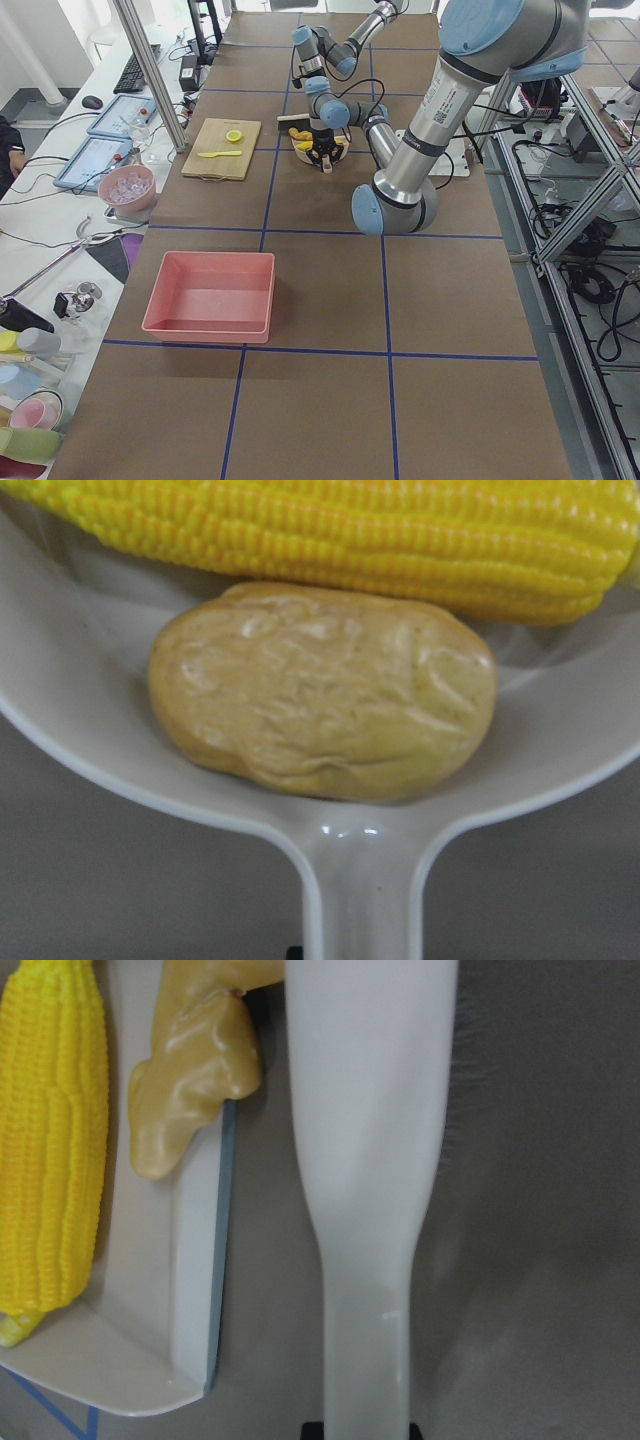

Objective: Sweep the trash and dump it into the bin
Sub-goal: 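Brush the remaining ginger into the dustpan with the right gripper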

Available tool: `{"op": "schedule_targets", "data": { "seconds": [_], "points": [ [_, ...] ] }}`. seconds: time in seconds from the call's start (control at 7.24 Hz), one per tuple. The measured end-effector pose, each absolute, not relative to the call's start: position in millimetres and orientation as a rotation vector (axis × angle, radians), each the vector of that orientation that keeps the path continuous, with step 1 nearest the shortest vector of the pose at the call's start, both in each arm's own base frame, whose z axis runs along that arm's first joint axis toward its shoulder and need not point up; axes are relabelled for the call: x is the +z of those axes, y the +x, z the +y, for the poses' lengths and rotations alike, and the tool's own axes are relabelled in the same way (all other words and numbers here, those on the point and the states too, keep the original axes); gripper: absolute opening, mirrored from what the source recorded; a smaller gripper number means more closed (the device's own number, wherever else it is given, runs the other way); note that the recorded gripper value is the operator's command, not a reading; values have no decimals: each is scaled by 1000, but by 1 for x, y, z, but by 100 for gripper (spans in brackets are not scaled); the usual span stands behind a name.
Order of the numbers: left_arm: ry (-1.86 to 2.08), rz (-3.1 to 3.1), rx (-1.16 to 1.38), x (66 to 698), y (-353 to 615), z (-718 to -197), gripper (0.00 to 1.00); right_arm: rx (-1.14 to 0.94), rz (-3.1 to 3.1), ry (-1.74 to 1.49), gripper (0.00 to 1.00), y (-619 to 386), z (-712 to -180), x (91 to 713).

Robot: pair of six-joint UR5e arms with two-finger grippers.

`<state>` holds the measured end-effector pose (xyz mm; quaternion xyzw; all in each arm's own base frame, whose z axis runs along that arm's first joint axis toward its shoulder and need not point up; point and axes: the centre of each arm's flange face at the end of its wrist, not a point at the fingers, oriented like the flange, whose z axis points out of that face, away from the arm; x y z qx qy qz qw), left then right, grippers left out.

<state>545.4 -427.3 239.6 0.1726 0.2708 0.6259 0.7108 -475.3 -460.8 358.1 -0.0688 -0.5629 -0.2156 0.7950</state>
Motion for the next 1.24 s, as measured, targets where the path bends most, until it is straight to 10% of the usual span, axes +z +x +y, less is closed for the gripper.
{"op": "schedule_targets", "data": {
  "seconds": [1.24],
  "points": [
    [362,591,1385,240,541,-427,0,-427,-1202,-152,0,-526,-394,309]
  ]
}}
